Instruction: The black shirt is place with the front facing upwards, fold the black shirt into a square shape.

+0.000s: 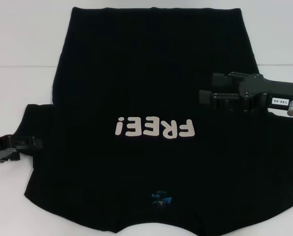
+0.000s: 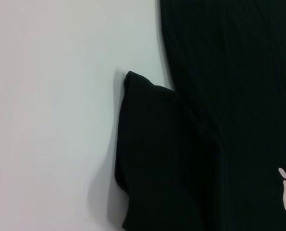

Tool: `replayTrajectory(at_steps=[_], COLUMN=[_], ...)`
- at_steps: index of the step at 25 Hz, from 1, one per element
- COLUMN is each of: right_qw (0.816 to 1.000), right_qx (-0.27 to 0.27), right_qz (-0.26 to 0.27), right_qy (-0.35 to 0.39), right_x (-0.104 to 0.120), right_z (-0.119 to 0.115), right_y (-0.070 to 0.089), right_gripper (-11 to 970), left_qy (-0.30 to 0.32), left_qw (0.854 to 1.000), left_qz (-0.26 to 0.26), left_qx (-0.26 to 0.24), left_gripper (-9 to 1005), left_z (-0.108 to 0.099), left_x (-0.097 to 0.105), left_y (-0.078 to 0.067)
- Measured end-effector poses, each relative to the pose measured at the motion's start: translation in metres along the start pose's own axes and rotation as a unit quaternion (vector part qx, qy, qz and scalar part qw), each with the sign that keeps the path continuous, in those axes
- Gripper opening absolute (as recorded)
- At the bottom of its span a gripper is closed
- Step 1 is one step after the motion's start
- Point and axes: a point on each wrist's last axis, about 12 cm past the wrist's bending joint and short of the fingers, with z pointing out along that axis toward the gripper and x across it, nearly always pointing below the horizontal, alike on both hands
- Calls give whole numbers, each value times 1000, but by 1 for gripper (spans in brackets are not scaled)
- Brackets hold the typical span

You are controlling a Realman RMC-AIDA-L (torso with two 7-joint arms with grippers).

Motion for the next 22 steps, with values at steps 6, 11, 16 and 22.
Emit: replayTrajectory(at_steps=[6, 11, 16, 22], right_qw=[1000, 1000, 1000, 1000], right_qx=[0, 0, 0, 0], right_qz=[0, -1, -1, -5], right_qy=[-1, -2, -6, -7], right_x=[0, -1, -2, -2], right_z=[0, 0, 0, 0], right_y=[0, 0, 0, 0], right_gripper=[917, 916, 916, 915], left_qy=[-2, 0, -5, -5], left_qw=[1000, 1000, 1000, 1000], left_qz=[1, 8, 14, 27], left_qx=[-8, -14, -15, -12], left_gripper=[930, 930, 930, 932], left_z=[-1, 2, 4, 7], left_x=[0, -2, -6, -13], left_y=[2, 1, -2, -10])
